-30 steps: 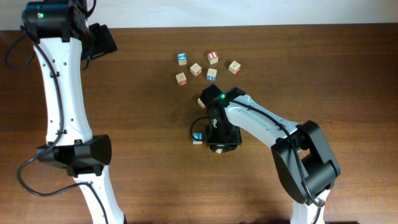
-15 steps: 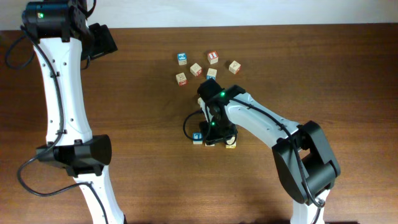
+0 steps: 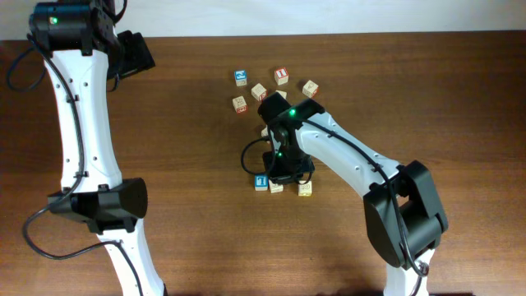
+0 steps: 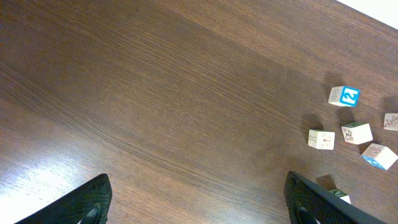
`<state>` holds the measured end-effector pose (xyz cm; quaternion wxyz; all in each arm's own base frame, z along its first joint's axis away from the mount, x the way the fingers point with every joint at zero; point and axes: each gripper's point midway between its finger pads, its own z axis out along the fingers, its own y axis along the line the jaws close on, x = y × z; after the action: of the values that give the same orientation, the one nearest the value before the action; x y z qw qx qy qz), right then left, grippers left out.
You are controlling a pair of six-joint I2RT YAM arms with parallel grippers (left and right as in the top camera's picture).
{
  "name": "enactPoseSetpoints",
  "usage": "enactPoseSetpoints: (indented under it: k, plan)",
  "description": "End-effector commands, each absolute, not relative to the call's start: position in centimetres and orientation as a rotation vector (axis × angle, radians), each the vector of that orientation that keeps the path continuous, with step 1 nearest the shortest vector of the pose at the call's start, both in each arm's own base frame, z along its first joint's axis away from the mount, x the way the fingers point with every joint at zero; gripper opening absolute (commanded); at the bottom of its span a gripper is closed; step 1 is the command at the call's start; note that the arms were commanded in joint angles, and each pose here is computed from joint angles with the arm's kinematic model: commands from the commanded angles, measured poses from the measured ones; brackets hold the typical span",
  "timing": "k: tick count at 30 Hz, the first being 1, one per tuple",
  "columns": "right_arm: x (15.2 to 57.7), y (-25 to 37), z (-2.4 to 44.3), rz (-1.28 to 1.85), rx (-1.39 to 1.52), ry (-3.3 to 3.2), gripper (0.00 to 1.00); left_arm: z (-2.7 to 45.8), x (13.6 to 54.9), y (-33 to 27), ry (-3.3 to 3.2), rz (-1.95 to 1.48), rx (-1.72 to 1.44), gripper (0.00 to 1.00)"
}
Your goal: Rotate 3 blocks
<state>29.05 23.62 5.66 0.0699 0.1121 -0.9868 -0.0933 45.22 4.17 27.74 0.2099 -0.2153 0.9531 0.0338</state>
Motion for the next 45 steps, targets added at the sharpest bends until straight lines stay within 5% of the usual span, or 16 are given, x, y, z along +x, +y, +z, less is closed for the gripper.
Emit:
enactPoseSetpoints:
  k: [1,25,29,45]
  plan:
    - [27.3,23.7,4.7,-0.22,0.285,-2.944,0.09,28.9,44.9,4.6,2.619,0.109,-0.595,0.87]
    - [27.6,25.5,1.8,-0.285,0.427,-2.959,0.09,28.9,44.9,4.5,2.619,0.107,-0.592,0.88]
    - [30.3,23.7,6.6,-0.27,0.316,-2.976,0.08,28.9,44.9,4.5,2.619,0.107,-0.593,0.88]
    - [30.4,21.7,2.5,-0.121,0.104,-3.023,0.05,28.9,44.9,4.5,2.62,0.108,-0.593,0.89]
